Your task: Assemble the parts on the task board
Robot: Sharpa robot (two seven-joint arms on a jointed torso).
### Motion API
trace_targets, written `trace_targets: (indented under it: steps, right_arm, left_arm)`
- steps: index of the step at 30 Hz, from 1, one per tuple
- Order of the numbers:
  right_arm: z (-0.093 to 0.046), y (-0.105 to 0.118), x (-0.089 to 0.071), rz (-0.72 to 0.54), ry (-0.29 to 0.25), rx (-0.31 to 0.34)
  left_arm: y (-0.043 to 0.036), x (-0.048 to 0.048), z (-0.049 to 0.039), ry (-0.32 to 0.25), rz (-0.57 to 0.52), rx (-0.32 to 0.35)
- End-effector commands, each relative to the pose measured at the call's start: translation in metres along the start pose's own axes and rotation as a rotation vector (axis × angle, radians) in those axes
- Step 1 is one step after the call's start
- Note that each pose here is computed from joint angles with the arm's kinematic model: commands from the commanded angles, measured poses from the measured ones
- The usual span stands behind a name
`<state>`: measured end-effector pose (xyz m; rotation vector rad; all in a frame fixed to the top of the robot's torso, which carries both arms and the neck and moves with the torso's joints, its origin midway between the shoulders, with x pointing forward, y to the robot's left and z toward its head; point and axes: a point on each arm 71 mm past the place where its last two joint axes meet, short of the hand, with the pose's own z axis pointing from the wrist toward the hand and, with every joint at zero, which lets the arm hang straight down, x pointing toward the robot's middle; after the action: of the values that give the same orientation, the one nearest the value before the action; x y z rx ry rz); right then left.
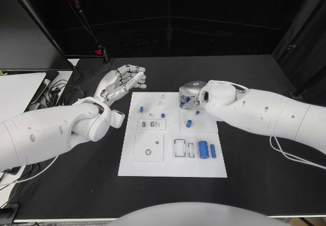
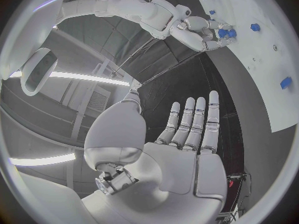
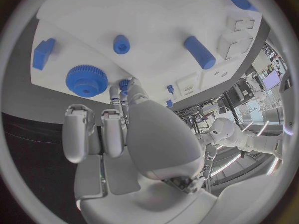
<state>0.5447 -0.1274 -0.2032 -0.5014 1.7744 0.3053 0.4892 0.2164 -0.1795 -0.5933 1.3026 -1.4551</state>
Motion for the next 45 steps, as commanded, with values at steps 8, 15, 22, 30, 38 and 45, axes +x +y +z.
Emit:
trace_targets:
  steps: [8, 15, 22, 30, 38, 45]
  right_arm:
    - [0.002, 0.002, -0.002, 0.002, -0.012, -0.017]
    - [0.003, 0.002, -0.003, 0.01, -0.028, -0.025]
    - [0.003, 0.004, -0.003, 0.014, -0.034, -0.03]
    - [0.003, 0.004, -0.005, 0.022, -0.068, -0.033]
    - [-0.002, 0.003, -0.012, 0.043, -0.188, -0.061]
    - [-0.008, 0.004, -0.018, 0.057, -0.282, -0.096]
  left_arm:
    - [-0.0084, 0.0002, 0.0006, 0.009, 0.0, 0.111]
    - [-0.0076, -0.0001, 0.0011, 0.011, -0.002, 0.107]
    - [-0.0072, -0.0002, 0.0014, 0.012, -0.002, 0.104]
    - [-0.0071, 0.0005, 0.0019, 0.014, -0.004, 0.104]
    - [-0.0069, 0.0004, 0.0021, 0.015, -0.004, 0.103]
    - [-0.0067, 0.0003, 0.0022, 0.015, -0.004, 0.103]
